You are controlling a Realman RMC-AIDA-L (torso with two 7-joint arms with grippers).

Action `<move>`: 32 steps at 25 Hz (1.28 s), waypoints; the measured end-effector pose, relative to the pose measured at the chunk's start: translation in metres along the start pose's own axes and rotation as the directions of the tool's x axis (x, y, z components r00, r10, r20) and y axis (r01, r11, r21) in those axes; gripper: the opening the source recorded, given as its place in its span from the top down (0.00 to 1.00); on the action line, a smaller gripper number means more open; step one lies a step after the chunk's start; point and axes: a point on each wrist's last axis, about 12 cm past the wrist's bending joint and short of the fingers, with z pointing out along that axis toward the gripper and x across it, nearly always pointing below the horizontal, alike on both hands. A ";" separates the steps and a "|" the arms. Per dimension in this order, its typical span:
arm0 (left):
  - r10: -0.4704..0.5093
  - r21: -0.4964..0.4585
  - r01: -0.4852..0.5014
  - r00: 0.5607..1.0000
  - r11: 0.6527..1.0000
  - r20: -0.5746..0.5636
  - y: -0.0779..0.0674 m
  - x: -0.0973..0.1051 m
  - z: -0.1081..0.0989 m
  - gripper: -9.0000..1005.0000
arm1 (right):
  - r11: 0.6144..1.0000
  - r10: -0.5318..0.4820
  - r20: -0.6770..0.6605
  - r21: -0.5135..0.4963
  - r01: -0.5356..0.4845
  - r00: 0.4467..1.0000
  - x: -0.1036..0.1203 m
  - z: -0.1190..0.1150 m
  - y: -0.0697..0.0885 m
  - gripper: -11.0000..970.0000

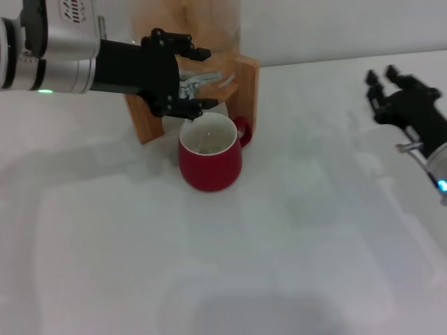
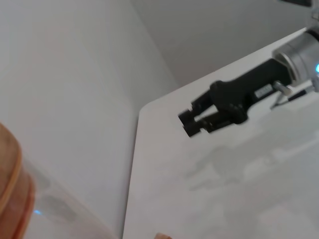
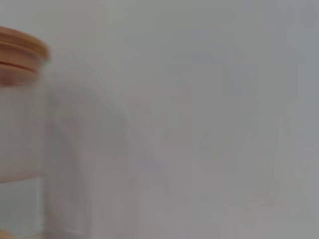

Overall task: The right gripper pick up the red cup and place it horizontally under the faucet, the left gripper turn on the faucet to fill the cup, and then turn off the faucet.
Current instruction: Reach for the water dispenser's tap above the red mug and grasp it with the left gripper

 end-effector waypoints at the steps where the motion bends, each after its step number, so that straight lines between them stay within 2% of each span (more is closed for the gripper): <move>1: 0.001 0.002 -0.001 1.000 1.000 0.000 0.000 0.000 0.000 0.26 | 1.000 -0.002 0.000 0.015 0.002 1.000 0.000 0.000 -0.004 0.69; 4: 0.007 0.003 -0.007 1.000 1.000 -0.001 0.000 0.000 0.000 0.26 | 0.998 -0.008 -0.002 0.062 0.008 1.000 0.000 -0.002 -0.014 0.60; 11: 0.012 0.004 -0.012 1.000 1.000 -0.003 -0.001 0.000 0.000 0.26 | 0.995 -0.020 0.000 0.095 0.020 1.000 -0.001 -0.002 -0.021 0.46; 23: 0.027 0.004 -0.026 0.999 1.000 -0.031 -0.002 0.006 -0.002 0.26 | 0.997 -0.013 0.003 0.080 0.012 1.000 -0.002 0.000 -0.017 0.26; 32: 0.062 0.008 -0.062 0.998 0.998 -0.034 0.000 0.004 0.002 0.26 | 0.997 -0.010 -0.001 0.075 0.011 1.000 -0.001 -0.002 -0.015 0.27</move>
